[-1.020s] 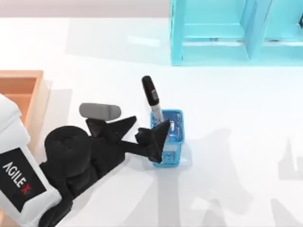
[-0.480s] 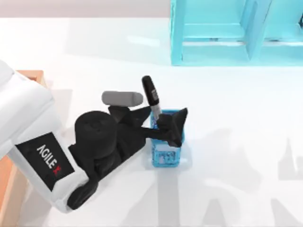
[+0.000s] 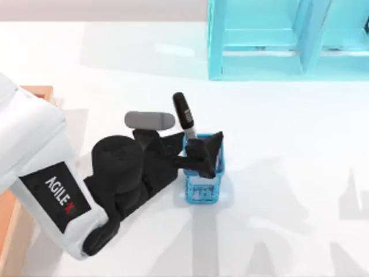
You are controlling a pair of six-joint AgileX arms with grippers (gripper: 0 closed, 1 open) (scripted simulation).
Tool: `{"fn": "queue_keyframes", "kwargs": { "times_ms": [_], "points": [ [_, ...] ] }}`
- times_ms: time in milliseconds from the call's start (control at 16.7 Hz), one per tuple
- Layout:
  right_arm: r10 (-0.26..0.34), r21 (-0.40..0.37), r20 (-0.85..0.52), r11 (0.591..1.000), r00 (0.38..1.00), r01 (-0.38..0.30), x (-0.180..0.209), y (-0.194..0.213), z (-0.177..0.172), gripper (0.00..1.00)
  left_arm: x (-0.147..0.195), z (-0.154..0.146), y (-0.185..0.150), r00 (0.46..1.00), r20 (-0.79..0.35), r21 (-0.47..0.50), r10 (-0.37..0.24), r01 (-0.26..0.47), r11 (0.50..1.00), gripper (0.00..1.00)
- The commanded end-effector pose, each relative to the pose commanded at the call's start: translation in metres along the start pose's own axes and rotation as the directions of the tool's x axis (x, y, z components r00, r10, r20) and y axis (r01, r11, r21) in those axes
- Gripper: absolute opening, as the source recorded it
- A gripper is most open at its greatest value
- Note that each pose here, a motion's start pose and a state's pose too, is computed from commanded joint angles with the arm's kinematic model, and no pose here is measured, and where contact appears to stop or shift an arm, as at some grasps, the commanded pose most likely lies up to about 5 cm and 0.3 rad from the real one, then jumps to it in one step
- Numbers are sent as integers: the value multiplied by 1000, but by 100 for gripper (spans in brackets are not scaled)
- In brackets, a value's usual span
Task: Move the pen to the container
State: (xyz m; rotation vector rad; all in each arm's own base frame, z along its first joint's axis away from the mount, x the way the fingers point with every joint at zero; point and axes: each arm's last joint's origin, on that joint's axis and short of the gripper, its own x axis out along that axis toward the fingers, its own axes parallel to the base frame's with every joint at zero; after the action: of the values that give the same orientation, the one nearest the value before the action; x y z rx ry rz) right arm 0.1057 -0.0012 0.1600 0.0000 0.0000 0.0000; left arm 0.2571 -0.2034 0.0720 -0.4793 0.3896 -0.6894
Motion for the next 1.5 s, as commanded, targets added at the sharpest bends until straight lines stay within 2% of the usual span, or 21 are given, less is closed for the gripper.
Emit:
{"fn": "queue_keyframes", "kwargs": {
  "times_ms": [360,420,840,1020,1260,1500],
  "points": [
    [0,0,0,1000,1000,0,0,0,0,100,0,0,0,1000,0,0,0,0,1000,2],
    [0,0,0,1000,1000,0,0,0,0,100,0,0,0,1000,0,0,0,0,1000,0],
    [0,0,0,1000,1000,0,0,0,0,100,0,0,0,1000,0,0,0,0,1000,0],
    [0,0,0,1000,1000,0,0,0,0,100,0,12,0,999,34,7,-4,4,1000,0],
    [0,0,0,1000,1000,0,0,0,0,100,-12,53,10,999,44,9,3,-4,1000,0],
    [0,0,0,1000,1000,0,0,0,0,100,-46,110,19,999,30,7,11,-11,1000,0]
  ]
}}
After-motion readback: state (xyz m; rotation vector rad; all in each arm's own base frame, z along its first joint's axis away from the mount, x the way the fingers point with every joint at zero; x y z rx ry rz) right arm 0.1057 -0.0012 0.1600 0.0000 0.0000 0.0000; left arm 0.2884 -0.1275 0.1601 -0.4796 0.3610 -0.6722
